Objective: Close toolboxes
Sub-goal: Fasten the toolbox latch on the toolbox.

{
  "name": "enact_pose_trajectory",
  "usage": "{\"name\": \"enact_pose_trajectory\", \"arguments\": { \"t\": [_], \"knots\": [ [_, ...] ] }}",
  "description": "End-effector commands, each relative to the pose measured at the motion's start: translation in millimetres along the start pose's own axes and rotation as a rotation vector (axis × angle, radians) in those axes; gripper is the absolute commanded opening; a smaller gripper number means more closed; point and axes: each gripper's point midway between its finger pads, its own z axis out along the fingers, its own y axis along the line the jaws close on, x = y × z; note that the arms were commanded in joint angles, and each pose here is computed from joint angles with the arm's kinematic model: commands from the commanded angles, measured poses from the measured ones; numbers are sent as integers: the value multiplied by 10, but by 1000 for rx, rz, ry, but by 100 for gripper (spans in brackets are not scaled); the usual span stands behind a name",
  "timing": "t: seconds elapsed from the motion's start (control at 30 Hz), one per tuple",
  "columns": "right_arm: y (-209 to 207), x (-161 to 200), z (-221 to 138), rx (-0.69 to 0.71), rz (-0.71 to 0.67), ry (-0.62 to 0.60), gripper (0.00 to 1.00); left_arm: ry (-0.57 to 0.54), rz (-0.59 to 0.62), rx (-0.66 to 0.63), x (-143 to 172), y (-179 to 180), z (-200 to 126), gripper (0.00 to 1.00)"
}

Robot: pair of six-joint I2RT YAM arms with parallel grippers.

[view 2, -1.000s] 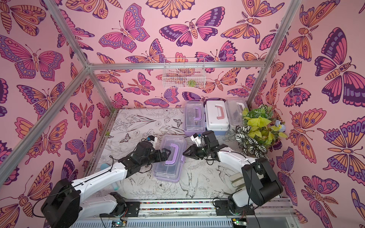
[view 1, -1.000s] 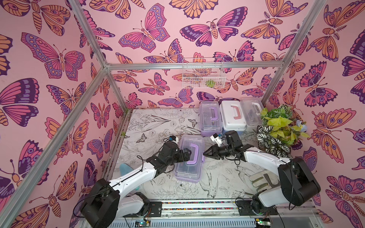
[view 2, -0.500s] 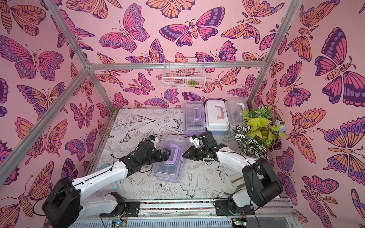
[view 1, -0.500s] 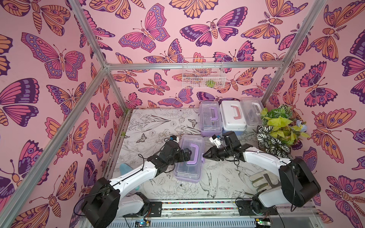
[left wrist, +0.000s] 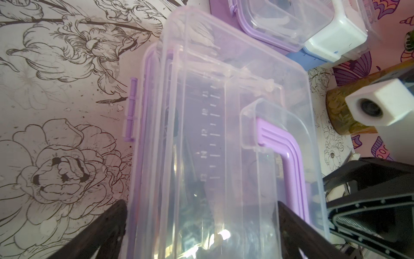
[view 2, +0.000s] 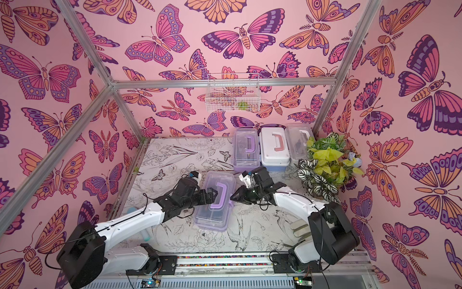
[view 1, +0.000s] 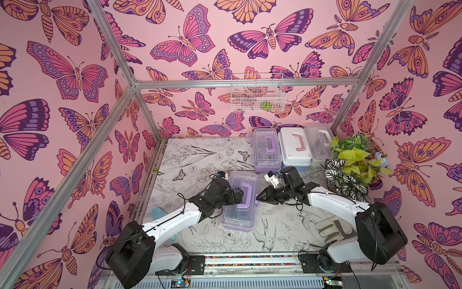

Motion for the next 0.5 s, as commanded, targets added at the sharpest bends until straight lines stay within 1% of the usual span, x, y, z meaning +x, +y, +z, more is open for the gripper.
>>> {"name": "enact_pose_trajectory", "arguments": {
  "t": [0.0, 0.07, 0.17, 0.4, 0.47],
  "knots": [
    [-94, 134, 63, 72, 2, 52, 31, 182, -12, -110, 504, 308, 84, 99],
    [-159, 118, 44, 120, 5, 40, 31, 182, -13, -113, 507, 314, 83, 99],
    [-180, 131, 12, 153, 6, 43, 32, 185, -13, -114, 517, 314, 87, 99],
    [-190, 154, 0, 189, 2, 57, 30, 187, -13, -114, 515, 312, 94, 99],
    [-172, 154, 10, 180, 0, 56, 30, 186, -14, -114, 517, 315, 92, 99]
  ]
}}
